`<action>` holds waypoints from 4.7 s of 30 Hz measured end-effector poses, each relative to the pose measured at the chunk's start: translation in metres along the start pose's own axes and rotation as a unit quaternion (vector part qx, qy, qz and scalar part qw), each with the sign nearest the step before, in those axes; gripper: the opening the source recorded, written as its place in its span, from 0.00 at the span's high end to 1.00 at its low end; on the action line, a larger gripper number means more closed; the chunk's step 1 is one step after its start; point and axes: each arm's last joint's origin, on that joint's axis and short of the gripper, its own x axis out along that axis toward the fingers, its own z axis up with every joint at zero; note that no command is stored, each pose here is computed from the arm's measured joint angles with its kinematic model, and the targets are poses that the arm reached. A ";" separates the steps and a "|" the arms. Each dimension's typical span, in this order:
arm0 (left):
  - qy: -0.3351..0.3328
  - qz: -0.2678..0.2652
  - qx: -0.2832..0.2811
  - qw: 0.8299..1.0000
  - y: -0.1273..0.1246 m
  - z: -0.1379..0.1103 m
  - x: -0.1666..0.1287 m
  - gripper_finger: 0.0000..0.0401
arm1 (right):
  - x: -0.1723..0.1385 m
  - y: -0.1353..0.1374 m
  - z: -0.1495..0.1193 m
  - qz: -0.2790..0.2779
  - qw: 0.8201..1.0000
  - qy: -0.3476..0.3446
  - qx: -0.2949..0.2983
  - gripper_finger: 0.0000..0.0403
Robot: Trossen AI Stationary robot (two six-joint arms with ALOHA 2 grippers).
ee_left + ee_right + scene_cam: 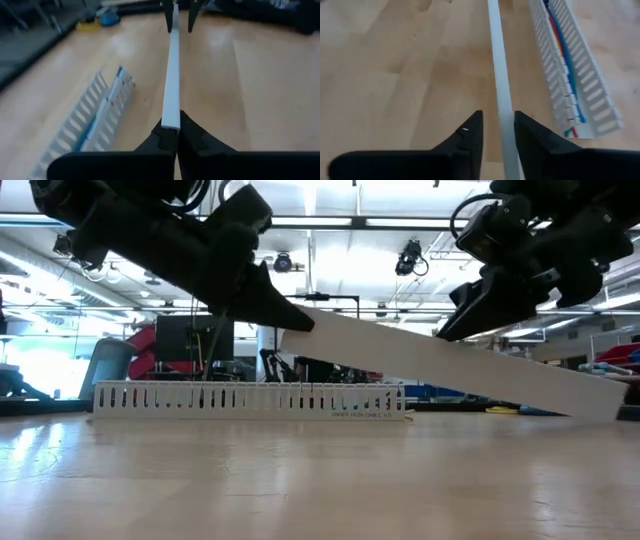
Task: Ziptie cables
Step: Close the white cable duct with the white cable duct cover
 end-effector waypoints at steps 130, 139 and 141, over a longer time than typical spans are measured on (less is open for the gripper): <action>0.086 -0.057 -0.115 0.988 0.008 0.004 0.010 0.74 | -0.008 -0.013 -0.001 0.038 0.991 0.104 0.070 1.00; 0.025 0.016 -0.003 1.000 0.013 0.014 0.012 0.73 | 0.030 -0.002 0.004 0.058 0.998 0.013 0.002 1.00; 0.028 0.034 0.009 0.999 0.015 0.012 0.012 0.73 | 0.042 -0.001 0.006 0.058 0.998 -0.004 -0.008 1.00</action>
